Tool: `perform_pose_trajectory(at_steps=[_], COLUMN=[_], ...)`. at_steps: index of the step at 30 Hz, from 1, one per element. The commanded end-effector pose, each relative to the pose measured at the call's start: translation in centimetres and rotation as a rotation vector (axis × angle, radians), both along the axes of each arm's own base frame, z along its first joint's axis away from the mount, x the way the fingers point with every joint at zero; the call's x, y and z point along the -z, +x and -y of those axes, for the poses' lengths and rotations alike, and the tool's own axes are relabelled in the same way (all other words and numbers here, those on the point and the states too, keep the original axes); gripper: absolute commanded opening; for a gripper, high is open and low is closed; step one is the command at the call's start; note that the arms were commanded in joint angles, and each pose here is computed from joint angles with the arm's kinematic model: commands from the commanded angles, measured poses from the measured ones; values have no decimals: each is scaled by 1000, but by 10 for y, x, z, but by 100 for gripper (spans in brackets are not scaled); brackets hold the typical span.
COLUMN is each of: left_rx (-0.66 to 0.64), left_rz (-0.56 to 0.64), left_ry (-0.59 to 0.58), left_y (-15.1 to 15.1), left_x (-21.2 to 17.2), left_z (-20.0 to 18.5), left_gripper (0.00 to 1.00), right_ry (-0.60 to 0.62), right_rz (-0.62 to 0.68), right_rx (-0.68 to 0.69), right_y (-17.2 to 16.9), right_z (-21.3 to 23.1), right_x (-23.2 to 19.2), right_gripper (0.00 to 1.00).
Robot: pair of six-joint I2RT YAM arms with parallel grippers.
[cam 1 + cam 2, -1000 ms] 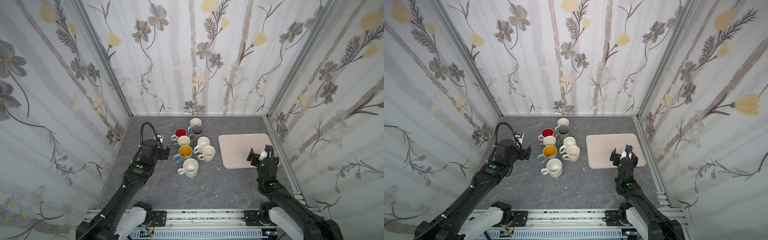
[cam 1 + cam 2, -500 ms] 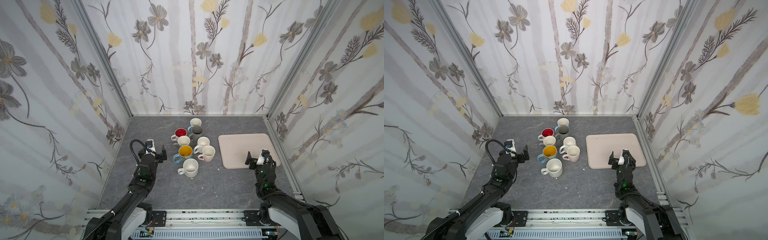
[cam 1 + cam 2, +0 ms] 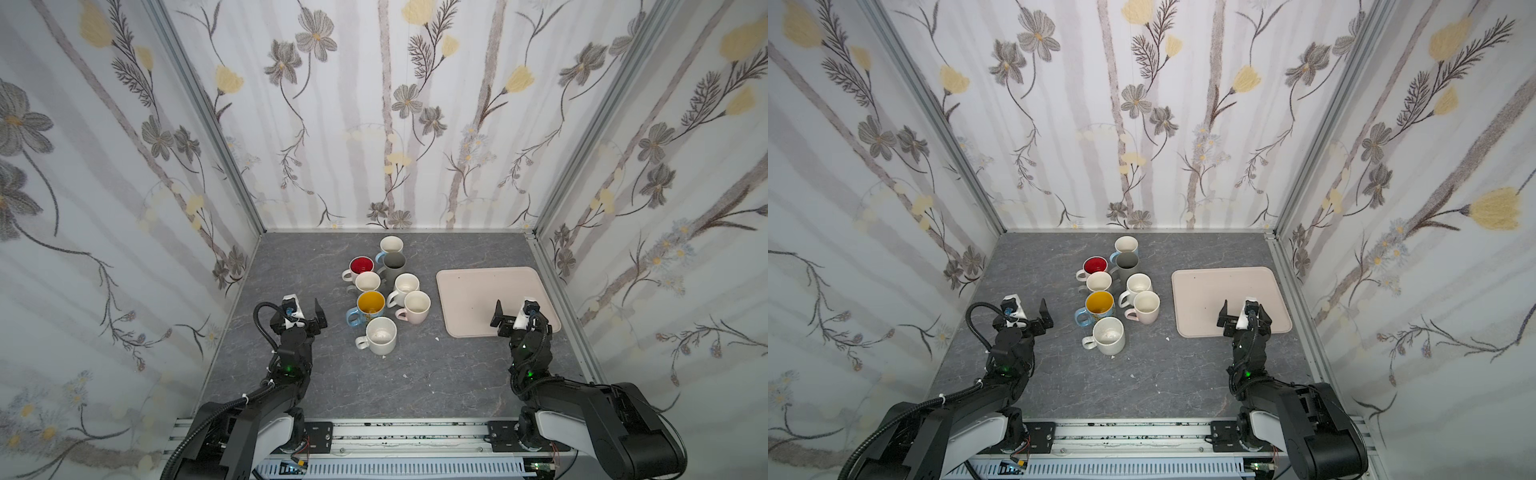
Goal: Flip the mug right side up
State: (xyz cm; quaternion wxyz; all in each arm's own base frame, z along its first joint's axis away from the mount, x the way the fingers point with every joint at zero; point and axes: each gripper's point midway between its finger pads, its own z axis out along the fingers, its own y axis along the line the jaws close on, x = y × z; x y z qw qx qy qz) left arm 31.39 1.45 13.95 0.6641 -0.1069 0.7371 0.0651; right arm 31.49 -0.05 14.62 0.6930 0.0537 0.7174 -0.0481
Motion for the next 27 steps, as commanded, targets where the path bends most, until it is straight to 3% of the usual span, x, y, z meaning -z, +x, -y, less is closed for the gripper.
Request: perform_pose_trajectory(at_steps=[1,9,13,19,27], left_rx=[32,66,123,108,95], left_rz=[99,164,152,216,81], left_ry=[-65,-60,-4,1,-14], left_y=[5,15,26,20,52], left_x=[-19,-25,-23,-15,3], left_z=[4,5,14,9,7], left_gripper=[100,100,100,100,100], right_ry=[-9,-32,-33,-43,-30], right_rz=[84,117,150,149,59], right_rx=[-14,-44,-38,-37,22], right_y=[4,1,-4,4,30], right_z=[-2,-2,0,-1,7], right_x=[-23,-23,-18,-16,-5], right_gripper=[99,100,100,100,100])
